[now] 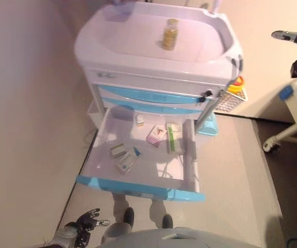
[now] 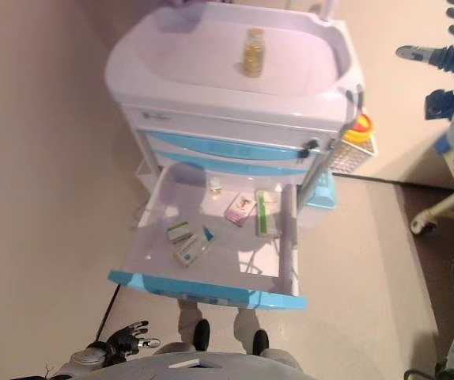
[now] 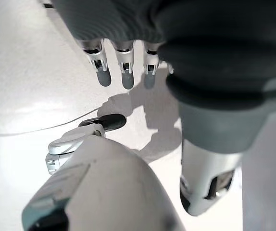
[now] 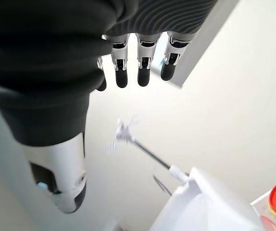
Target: Open the drawer and pick up the medicine
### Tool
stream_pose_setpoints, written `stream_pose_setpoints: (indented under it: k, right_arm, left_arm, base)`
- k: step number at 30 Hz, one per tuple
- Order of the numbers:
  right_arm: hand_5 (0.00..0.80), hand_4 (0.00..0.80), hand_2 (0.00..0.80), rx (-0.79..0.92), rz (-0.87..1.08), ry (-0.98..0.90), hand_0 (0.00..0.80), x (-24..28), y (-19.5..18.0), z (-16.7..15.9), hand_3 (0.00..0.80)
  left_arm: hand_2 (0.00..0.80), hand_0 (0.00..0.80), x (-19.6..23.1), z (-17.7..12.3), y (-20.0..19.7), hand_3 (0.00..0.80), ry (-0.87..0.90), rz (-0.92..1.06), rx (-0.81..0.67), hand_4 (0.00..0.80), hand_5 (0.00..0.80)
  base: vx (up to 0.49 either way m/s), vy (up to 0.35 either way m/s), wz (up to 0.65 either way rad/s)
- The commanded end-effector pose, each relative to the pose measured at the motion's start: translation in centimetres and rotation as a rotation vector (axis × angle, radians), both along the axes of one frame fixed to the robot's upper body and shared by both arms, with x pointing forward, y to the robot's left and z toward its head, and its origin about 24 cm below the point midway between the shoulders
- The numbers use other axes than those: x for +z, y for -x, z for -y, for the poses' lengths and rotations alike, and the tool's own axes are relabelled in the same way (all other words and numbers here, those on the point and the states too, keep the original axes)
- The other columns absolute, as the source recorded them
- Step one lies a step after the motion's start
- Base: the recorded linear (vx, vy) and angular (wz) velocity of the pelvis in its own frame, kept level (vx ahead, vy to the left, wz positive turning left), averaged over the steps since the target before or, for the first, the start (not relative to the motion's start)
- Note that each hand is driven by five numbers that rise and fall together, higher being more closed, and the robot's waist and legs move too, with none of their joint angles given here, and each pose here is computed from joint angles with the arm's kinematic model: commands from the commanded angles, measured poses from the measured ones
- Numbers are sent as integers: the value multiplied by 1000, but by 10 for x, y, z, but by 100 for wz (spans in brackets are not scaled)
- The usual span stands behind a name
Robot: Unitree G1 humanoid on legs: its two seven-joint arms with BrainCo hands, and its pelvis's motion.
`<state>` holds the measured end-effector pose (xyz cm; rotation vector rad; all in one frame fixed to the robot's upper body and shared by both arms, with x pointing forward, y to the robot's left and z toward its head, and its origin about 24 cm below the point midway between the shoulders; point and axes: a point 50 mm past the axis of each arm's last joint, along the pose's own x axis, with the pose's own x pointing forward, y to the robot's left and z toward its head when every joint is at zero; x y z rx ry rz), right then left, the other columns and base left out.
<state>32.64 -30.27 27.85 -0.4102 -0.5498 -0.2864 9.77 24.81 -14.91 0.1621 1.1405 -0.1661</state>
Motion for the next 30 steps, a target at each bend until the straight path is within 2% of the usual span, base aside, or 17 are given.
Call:
stream_pose_setpoints:
  k: [1,6,11,17,20,24,25,28,30]
  right_arm:
    - [0,0,0,95,196,-48,0,14,19,-27,0]
    - [0,0,0,107,171,-38,0,-25,43,-34,0]
    - [0,0,0,47,1,-45,0,-72,56,-16,0]
    - [0,0,0,-23,-323,-282,0,-170,70,2,0]
    - [0,0,0,-112,-499,-312,0,-230,83,-1,0]
    - [0,0,0,-214,-706,-334,0,-285,101,1,0]
    - [0,0,0,-245,-810,-357,0,-311,113,0,0]
    - [0,0,0,-224,-1036,-332,0,-360,144,-20,0]
    - [0,0,0,-169,-1123,-309,0,-375,155,-32,0]
  left_arm:
    - [0,0,0,2,-11,0,-12,-9,-55,0,0]
    - [0,0,-1,14,-12,0,31,29,-33,0,0]
    - [0,0,-3,20,-9,0,51,52,8,0,0]
    - [0,0,-6,24,-2,0,38,55,46,0,0]
    - [0,0,-5,28,-7,0,49,77,65,0,0]
    - [0,0,-3,32,-14,0,59,108,59,0,0]
    - [0,0,-3,34,-17,0,59,115,51,0,0]
    - [0,0,0,36,-25,0,54,155,27,0,0]
    - [0,0,2,37,-31,0,54,178,25,0,0]
  base:
    - [-31,-25,-27]
    - [11,-14,-28]
    - [4,4,-20]
    - [10,14,-15]
    - [-13,25,-8]
    - [-29,13,-9]
    - [-19,3,-14]
    - [-49,-9,-4]
    - [-77,-10,-4]
